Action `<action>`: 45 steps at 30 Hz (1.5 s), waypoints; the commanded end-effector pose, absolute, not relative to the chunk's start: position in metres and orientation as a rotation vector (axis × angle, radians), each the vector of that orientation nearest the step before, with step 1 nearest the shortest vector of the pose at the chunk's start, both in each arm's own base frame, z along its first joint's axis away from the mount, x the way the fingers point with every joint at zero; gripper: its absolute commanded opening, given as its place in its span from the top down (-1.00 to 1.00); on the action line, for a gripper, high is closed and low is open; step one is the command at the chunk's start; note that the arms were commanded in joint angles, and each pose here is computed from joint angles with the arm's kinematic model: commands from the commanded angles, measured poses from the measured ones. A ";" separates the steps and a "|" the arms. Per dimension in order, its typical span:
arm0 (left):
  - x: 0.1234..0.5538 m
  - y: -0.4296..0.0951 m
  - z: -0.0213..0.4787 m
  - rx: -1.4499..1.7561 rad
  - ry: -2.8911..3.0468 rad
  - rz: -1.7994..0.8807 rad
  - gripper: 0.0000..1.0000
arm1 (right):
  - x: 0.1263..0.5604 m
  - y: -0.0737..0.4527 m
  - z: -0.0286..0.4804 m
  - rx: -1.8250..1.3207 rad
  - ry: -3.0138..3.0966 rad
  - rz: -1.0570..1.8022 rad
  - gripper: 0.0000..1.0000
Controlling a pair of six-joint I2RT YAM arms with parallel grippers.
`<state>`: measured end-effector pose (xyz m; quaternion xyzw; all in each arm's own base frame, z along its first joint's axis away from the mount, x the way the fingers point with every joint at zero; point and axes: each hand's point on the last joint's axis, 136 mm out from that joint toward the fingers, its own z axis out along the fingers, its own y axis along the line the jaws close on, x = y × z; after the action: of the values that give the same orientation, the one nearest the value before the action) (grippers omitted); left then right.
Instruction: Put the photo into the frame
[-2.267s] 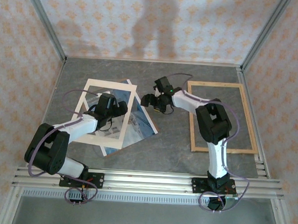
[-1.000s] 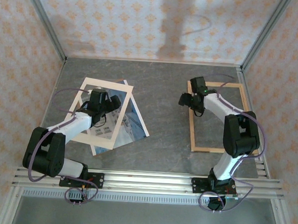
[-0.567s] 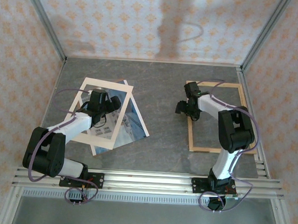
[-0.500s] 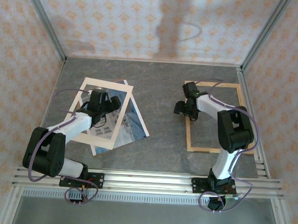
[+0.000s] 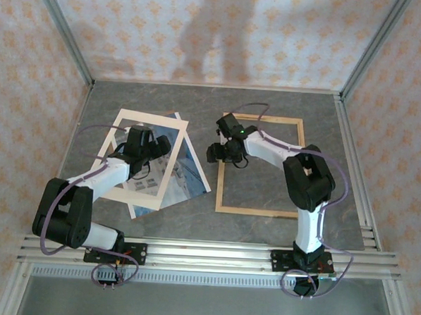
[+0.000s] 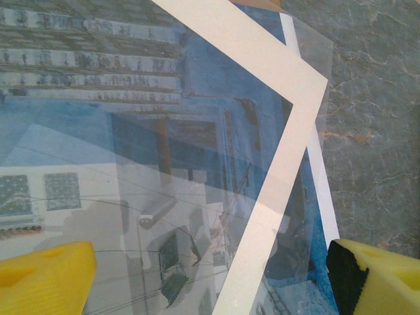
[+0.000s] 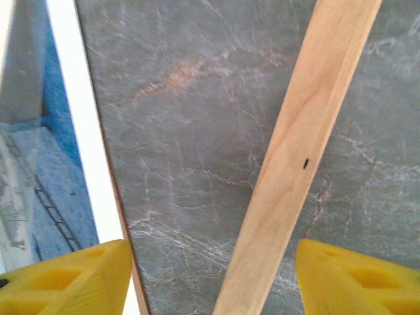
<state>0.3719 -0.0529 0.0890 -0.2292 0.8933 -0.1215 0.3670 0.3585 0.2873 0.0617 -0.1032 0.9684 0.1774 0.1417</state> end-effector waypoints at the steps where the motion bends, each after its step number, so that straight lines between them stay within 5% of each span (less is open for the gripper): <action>1: 0.373 -0.041 0.080 -0.590 2.340 -0.232 -0.84 | 0.379 0.298 0.106 -0.262 2.648 0.571 -0.39; 11: 0.395 -0.016 0.061 -0.690 2.393 -0.199 -0.83 | 0.372 0.404 0.095 -0.175 2.609 0.882 -0.25; 30: 0.427 0.069 0.058 -0.954 2.310 -0.192 -0.82 | 0.488 0.417 0.060 0.084 2.522 0.721 -0.33; 45: 0.413 0.048 0.012 -1.042 2.352 -0.378 -0.77 | 0.488 0.441 0.028 0.127 2.631 0.815 -0.33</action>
<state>0.4270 0.0613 0.0361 -0.3729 0.8680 -0.1143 0.3073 0.4976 0.4395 0.0481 0.0335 0.9289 0.2921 0.2252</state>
